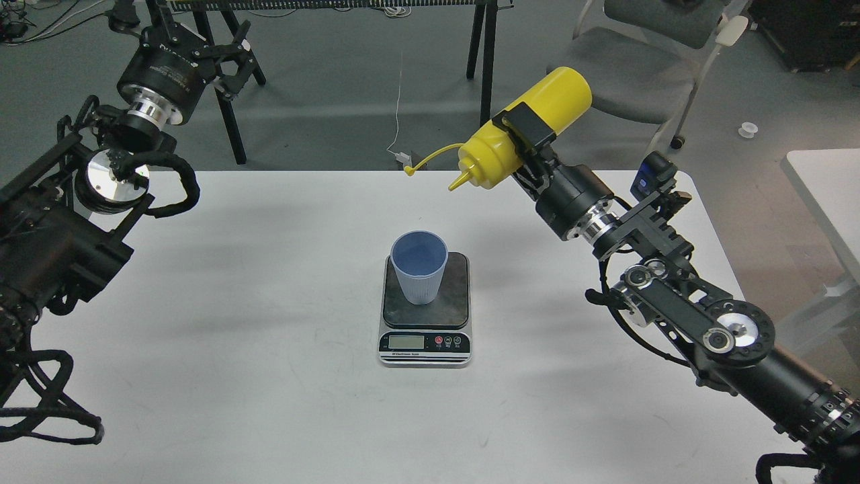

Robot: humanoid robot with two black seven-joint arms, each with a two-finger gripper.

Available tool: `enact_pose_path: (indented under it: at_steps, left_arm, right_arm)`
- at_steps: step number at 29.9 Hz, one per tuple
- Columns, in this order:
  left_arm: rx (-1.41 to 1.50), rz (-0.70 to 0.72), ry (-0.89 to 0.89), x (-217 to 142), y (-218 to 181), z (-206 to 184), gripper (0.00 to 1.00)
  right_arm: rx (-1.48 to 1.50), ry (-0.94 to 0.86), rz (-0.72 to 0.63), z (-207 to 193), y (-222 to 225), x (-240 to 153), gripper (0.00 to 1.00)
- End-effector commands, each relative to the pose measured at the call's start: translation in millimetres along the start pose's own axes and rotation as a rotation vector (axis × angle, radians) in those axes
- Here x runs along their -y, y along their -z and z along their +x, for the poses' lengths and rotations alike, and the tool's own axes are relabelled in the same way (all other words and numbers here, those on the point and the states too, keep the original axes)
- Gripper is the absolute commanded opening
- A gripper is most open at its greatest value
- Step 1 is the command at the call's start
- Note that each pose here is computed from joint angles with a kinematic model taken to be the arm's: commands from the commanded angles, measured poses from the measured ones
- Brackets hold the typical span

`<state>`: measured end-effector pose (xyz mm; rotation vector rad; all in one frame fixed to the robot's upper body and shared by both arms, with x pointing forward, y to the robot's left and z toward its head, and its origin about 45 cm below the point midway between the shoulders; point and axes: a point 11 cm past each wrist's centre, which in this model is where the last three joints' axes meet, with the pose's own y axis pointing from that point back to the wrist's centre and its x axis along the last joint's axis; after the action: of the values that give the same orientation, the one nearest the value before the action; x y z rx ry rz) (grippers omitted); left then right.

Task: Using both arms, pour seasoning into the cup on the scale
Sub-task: 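Lift the yellow bottle and tilt it over the cup, then invert the bottle nozzle-down into the blue cup, then raise the bottle out of the cup and carry it back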

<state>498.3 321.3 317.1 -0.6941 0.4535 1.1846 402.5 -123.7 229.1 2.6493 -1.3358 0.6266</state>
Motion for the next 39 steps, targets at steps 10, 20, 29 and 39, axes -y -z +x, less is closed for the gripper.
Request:
enact_pose_path:
  at_steps: [10, 20, 29, 39]
  left_arm:
    - [-0.003, 0.005, -0.012, -4.0, 3.8, 4.9, 0.99]
    - [-0.005, 0.008, -0.010, -3.8, 5.6, 4.3, 0.99]
    - [-0.003, 0.009, -0.020, -7.0, 5.5, 8.5, 0.99]
    - [-0.007, 0.012, -0.019, -6.5, 8.5, 7.5, 0.99]
  right_arm:
    - [-0.396, 0.187, 0.044, -56.1, -3.1, 28.8, 0.41]
    - [-0.556, 0.236, 0.061, -48.4, -4.7, 33.7, 0.41]
    - [-0.654, 0.281, 0.048, -40.5, -17.0, 23.1, 0.42]
    - [-0.720, 0.311, 0.058, -36.1, -18.3, 24.0, 0.42]
